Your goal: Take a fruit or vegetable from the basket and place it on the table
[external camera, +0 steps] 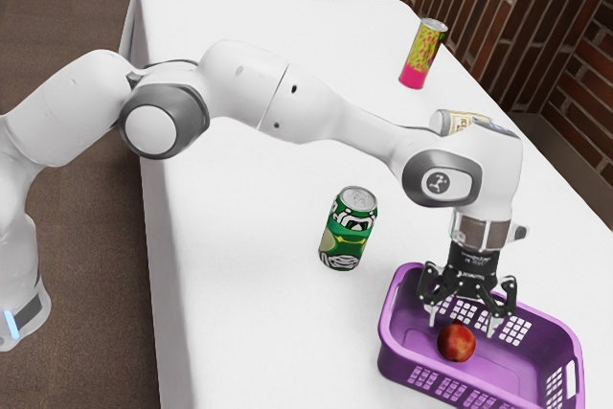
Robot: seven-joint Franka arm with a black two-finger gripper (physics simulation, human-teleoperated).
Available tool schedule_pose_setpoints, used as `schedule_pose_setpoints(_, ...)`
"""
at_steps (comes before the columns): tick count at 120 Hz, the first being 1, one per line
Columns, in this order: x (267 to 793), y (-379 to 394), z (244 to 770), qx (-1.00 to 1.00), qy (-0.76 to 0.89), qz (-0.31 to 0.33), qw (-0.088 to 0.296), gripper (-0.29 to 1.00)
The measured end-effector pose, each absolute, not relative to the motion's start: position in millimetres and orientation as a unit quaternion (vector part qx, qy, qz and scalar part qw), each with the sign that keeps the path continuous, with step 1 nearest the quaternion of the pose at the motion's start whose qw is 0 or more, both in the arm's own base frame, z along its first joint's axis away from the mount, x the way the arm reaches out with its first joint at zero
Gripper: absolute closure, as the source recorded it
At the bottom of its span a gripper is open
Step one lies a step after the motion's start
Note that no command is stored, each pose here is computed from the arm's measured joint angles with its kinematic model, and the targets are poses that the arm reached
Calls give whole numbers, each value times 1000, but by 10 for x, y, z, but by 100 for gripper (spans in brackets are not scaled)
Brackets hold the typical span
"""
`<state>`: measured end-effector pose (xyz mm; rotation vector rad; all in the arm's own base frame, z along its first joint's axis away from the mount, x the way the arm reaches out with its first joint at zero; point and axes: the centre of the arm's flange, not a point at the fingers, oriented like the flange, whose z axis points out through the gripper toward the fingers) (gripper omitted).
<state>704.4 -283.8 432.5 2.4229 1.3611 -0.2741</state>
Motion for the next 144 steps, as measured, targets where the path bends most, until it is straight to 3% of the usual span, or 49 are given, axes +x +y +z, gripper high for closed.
schedule_pose_setpoints(54, 7093, -2876, 4109, 851, 484, -105, 178, 0)
schedule_pose_setpoints(73, 7092, -2897, 4083, 848, 486, -109, 181, 12)
schedule_pose_setpoints(144, 7090, -2932, 4041, 841, 491, -122, 189, 33)
